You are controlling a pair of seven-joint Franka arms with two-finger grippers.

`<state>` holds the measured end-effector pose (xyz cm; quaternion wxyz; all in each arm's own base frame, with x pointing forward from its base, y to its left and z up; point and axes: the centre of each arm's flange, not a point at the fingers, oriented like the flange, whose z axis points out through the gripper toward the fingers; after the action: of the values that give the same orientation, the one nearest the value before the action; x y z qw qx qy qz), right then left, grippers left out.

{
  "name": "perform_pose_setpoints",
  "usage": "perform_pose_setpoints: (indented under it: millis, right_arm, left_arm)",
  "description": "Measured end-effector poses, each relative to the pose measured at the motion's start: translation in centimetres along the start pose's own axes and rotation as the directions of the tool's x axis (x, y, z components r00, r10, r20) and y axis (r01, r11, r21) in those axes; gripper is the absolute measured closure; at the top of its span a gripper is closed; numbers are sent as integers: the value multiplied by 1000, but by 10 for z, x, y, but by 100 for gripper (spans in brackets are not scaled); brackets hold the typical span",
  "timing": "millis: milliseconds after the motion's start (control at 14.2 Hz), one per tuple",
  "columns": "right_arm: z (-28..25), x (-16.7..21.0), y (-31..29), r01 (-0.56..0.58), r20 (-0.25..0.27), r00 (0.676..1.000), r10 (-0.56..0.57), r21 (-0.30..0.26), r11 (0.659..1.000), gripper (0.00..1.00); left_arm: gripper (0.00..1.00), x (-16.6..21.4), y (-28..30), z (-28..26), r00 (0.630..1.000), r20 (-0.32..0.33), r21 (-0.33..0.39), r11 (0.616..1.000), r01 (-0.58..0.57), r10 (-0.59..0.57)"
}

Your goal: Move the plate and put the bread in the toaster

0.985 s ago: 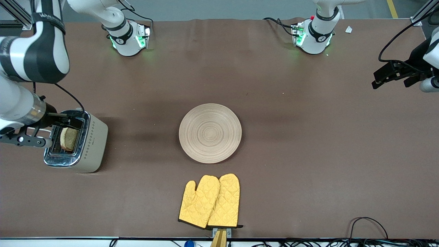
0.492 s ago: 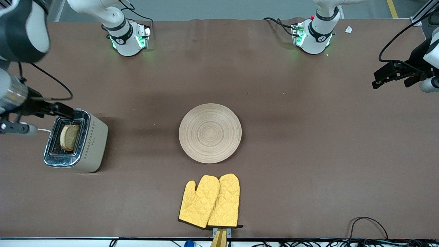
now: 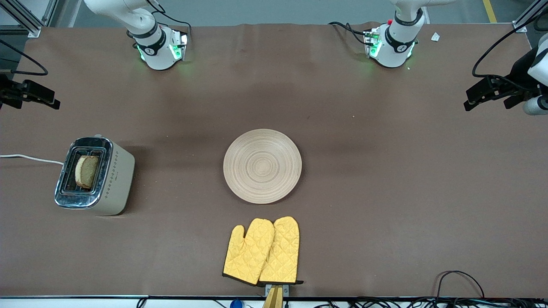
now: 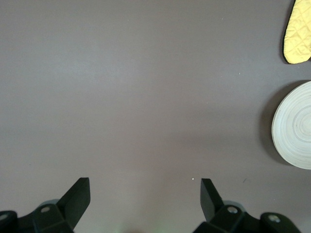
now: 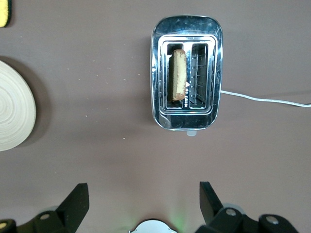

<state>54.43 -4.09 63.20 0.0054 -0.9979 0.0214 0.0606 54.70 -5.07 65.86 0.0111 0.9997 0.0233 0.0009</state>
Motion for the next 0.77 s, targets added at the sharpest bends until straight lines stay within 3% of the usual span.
perform_pose_setpoints:
  millis: [281,774]
  right_arm:
    - [1,10,28,29,-56,998,-29,-10,1000,0]
    - [1,12,21,72,-62,995,-73,-11,997,0]
  left_arm:
    - [0,0,-1,0,1000,-1,0,1000,1,-1]
    - [0,-3,20,-1,998,-11,84,994,-64,65]
